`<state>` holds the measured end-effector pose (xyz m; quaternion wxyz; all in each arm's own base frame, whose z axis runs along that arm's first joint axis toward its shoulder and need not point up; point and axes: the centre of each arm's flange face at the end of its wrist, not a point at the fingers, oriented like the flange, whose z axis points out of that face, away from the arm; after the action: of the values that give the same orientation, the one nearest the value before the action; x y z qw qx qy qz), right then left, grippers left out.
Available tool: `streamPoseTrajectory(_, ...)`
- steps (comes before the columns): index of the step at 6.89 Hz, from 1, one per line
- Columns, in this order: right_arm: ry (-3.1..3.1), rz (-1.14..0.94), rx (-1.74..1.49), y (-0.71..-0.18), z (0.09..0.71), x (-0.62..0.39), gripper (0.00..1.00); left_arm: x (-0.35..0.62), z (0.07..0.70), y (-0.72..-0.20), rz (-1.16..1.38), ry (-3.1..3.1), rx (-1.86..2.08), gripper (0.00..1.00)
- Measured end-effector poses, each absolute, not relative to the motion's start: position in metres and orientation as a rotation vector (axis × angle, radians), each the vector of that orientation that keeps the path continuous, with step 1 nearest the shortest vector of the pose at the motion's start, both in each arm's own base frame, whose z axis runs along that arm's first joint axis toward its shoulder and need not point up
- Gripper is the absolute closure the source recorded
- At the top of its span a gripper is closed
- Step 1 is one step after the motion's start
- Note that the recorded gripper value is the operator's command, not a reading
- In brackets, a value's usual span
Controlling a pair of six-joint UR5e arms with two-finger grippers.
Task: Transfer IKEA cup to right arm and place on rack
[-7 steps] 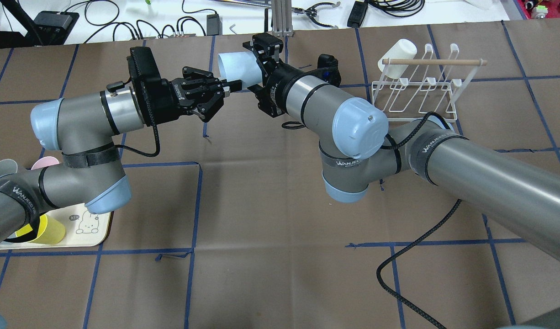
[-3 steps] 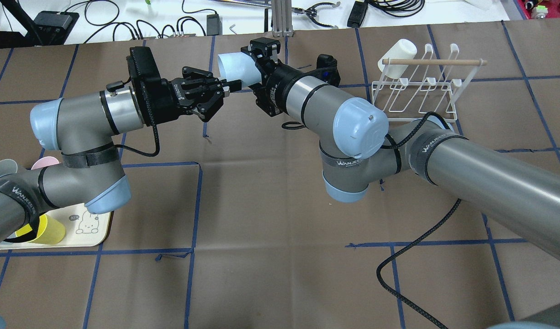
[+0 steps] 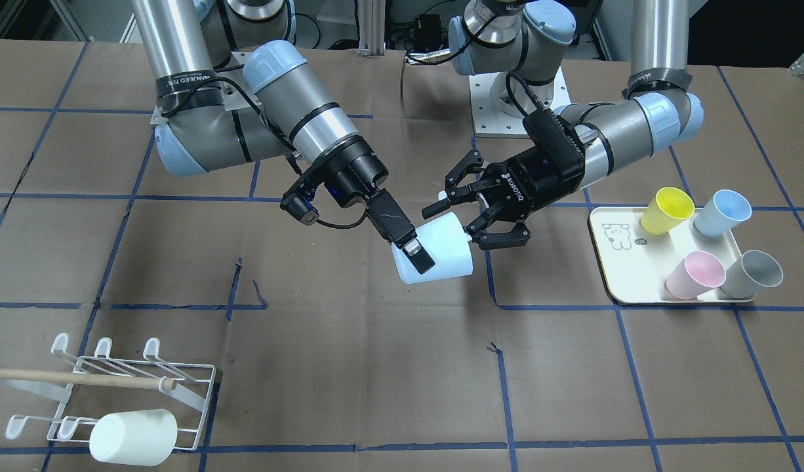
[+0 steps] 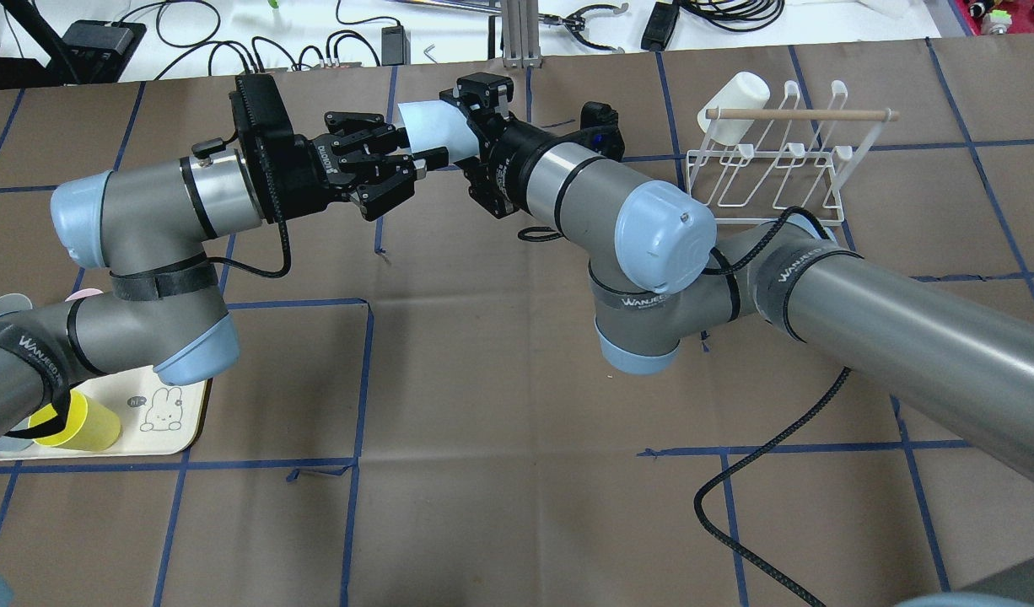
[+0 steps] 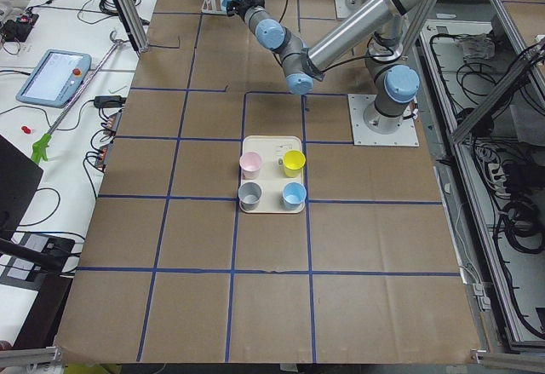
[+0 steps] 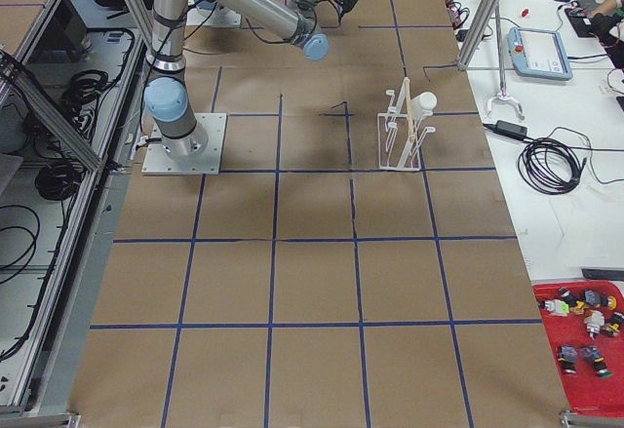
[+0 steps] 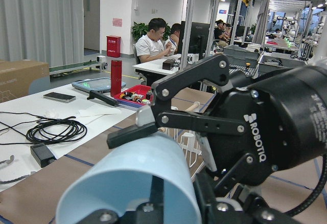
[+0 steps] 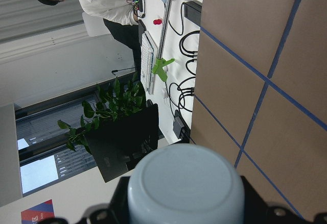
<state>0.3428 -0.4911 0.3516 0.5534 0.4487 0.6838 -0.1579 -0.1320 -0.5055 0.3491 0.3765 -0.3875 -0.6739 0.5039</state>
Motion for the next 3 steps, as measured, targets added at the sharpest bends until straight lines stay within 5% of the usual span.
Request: streamPoseTrajectory(3, 1.625, -0.380, 1.058, -0.495, 0.347, 0.341, 0.57, -0.116, 0.358, -0.506, 1.298, -1.740, -0.938, 0.02)
